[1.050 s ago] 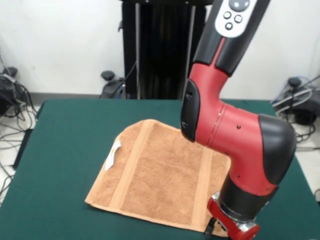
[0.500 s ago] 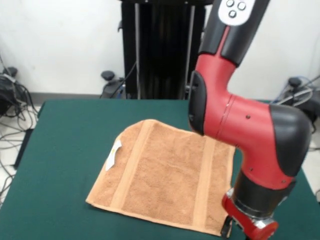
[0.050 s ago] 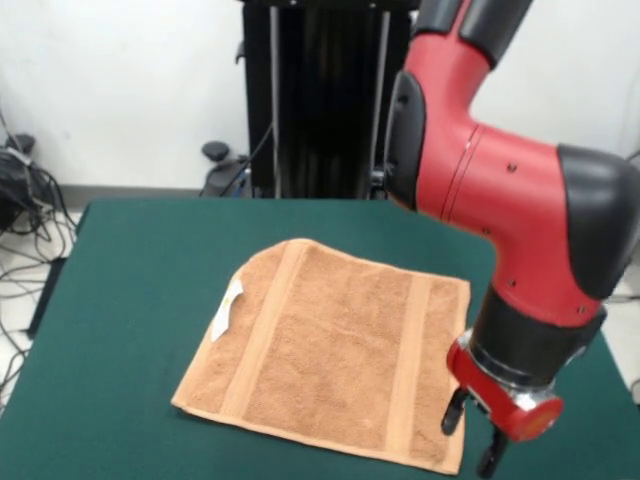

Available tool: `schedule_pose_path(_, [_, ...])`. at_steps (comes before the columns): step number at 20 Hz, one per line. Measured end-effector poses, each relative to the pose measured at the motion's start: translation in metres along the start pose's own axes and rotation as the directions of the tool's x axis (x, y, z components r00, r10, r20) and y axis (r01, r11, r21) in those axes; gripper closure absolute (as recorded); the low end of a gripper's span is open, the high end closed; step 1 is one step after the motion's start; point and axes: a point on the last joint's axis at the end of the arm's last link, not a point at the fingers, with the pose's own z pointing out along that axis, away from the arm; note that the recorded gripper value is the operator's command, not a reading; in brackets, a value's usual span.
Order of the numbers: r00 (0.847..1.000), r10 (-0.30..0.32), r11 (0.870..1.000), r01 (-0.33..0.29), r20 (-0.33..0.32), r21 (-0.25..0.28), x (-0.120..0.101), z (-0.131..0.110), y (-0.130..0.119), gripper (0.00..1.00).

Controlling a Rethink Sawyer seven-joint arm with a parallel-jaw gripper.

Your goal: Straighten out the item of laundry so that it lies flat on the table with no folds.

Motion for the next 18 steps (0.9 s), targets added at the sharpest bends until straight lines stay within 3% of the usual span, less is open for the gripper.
schedule_pose_path(9, [1.000,0.023,1.000,-0.023,0.006,0.016,-0.013,-0.012,-0.010,0.00])
schedule_pose_path(18, [1.000,0.024,0.998,-0.024,-0.009,0.054,-0.007,0.016,-0.030,0.00])
